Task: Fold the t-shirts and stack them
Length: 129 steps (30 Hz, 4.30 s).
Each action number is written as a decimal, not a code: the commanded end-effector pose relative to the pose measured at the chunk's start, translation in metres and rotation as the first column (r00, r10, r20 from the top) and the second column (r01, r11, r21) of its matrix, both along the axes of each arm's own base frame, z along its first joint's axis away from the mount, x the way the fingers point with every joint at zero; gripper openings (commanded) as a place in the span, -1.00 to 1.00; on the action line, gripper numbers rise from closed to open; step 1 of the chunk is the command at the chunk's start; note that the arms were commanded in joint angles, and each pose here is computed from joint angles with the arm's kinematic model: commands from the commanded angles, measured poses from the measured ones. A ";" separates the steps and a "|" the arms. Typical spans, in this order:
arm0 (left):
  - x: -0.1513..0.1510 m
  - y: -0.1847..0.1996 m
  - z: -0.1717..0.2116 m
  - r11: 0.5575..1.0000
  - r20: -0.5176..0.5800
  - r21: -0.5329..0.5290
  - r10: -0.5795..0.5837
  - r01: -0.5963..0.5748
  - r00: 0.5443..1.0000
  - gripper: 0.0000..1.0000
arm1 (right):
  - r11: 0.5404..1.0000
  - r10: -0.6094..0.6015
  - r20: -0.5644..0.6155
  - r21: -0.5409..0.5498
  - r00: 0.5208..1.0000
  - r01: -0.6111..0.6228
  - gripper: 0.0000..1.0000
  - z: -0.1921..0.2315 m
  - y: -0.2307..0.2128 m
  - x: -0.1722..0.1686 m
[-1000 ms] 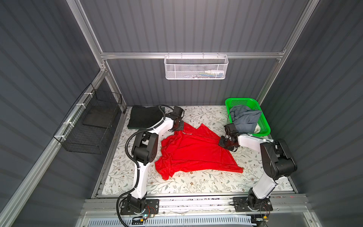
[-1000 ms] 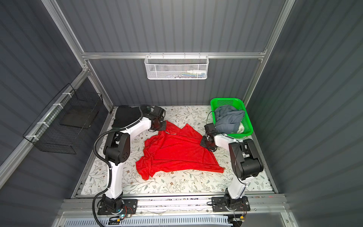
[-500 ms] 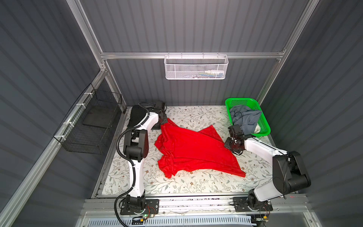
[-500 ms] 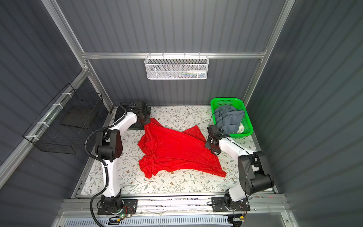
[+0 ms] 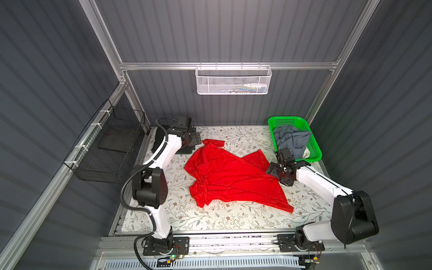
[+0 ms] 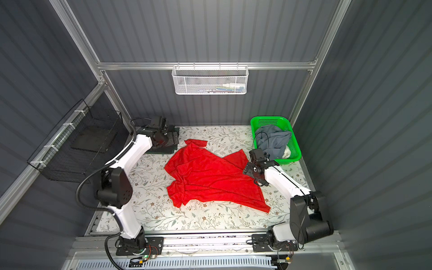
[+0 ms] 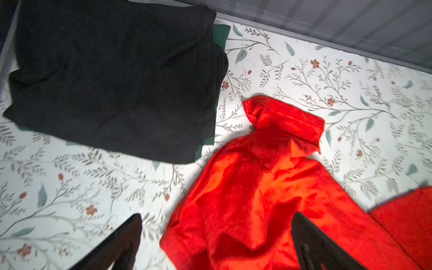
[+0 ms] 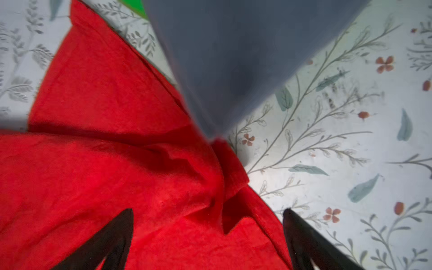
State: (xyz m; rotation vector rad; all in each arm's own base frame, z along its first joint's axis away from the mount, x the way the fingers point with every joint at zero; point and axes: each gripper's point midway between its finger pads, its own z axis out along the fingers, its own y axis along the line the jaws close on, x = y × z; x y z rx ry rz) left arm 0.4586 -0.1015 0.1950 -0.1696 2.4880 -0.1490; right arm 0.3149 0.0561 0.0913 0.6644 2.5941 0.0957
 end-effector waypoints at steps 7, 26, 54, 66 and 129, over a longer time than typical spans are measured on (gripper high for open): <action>-0.151 -0.066 -0.025 0.974 -0.112 -0.127 -0.204 0.189 0.973 0.99 | 0.985 0.155 0.046 0.071 0.987 -0.158 0.98 0.041 0.016 -0.032; -0.236 -0.079 -0.103 0.962 -0.295 -0.179 -0.253 0.207 0.921 0.15 | 0.924 0.130 0.118 0.347 0.984 -0.164 0.98 0.004 0.035 -0.097; -0.221 -0.030 -0.092 0.981 -0.277 0.130 -0.106 0.146 0.955 -0.95 | 0.976 0.017 0.075 0.217 0.997 -0.033 0.98 -0.028 0.017 -0.054; -0.209 0.032 -0.077 0.982 -0.253 0.189 0.035 0.014 0.967 -1.00 | 0.984 -0.003 0.004 0.178 1.000 0.002 0.98 -0.061 0.025 -0.028; -0.212 -0.014 -0.151 0.995 -0.299 -0.038 -0.104 0.097 0.948 0.05 | 0.966 -0.043 0.160 0.257 0.986 0.001 0.98 0.023 0.011 -0.042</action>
